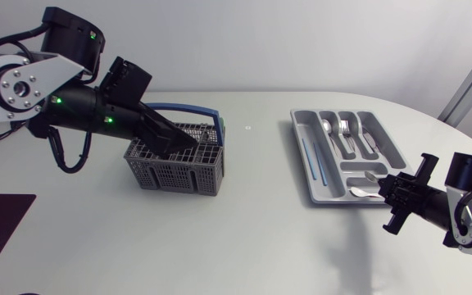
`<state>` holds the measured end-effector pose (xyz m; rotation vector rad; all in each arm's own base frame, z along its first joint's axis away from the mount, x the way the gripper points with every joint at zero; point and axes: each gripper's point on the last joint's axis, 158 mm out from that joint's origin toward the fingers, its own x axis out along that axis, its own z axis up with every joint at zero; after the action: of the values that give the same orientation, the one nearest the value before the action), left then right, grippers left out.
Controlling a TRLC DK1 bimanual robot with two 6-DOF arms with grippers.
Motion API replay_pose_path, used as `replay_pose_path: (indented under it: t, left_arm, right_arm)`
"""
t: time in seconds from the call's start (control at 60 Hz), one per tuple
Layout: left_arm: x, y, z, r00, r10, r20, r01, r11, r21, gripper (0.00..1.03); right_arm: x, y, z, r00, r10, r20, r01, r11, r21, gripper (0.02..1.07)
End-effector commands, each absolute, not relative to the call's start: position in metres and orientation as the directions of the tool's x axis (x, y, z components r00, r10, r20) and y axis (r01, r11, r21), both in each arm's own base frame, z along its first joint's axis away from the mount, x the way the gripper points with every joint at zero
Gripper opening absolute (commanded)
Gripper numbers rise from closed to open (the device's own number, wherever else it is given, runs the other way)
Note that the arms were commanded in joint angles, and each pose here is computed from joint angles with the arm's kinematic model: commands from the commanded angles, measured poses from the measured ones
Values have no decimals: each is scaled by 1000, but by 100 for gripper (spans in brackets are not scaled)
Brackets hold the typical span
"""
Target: Unload the cutlery basket into the drawer organizer.
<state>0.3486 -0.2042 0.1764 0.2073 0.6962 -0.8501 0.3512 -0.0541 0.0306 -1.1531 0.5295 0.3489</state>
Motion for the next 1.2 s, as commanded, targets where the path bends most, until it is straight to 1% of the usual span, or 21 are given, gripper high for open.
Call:
replay_pose_path:
  t: [0.0, 0.033, 0.317, 0.45, 0.467, 0.5, 0.6, 0.633, 0.733, 0.783, 0.817, 1.0, 1.183]
  left_arm:
    - [342, -198, 168, 456, -608, -651, 735, 669, -109, 99]
    - [342, -197, 167, 455, -606, -653, 734, 670, -110, 99]
    - [336, -194, 166, 454, -603, -656, 733, 671, -111, 99]
    - [333, -193, 169, 457, -604, -653, 732, 672, -109, 99]
    - [333, -193, 169, 458, -604, -652, 732, 672, -108, 99]
    - [333, -193, 170, 459, -604, -651, 732, 672, -107, 99]
    - [333, -192, 170, 459, -603, -652, 731, 674, -108, 99]
    - [333, -192, 170, 459, -603, -652, 731, 674, -108, 99]
    - [333, -192, 172, 460, -604, -651, 731, 673, -107, 99]
    - [333, -192, 172, 460, -604, -651, 731, 673, -107, 99]
    - [333, -192, 172, 460, -604, -651, 731, 673, -107, 99]
    - [333, -193, 172, 460, -605, -650, 733, 672, -107, 99]
    - [333, -193, 172, 460, -605, -650, 733, 672, -107, 98]
  right_arm:
    - [347, -63, 15, 811, -40, -583, -537, 342, -771, 7]
    - [350, -65, 15, 818, -53, -572, -525, 336, -782, 7]
    - [357, -82, 5, 803, -138, -579, -516, 325, -793, 8]
    - [359, -80, 5, 803, -148, -578, -515, 315, -797, 10]
    - [359, -79, 6, 804, -146, -576, -515, 313, -798, 12]
    - [359, -78, 5, 803, -147, -578, -517, 311, -797, 21]
    - [357, -72, 4, 800, -145, -582, -524, 302, -796, 58]
    - [357, -72, 5, 801, -144, -581, -524, 299, -797, 68]
    - [352, -67, 6, 801, -139, -582, -529, 291, -797, 85]
    - [350, -67, 4, 798, -142, -586, -533, 288, -796, 96]
    - [350, -67, 5, 798, -144, -585, -532, 288, -797, 101]
    - [352, -70, 17, 817, -153, -556, -502, 284, -817, 102]
    - [357, -74, 13, 805, -164, -570, -512, 294, -808, 102]
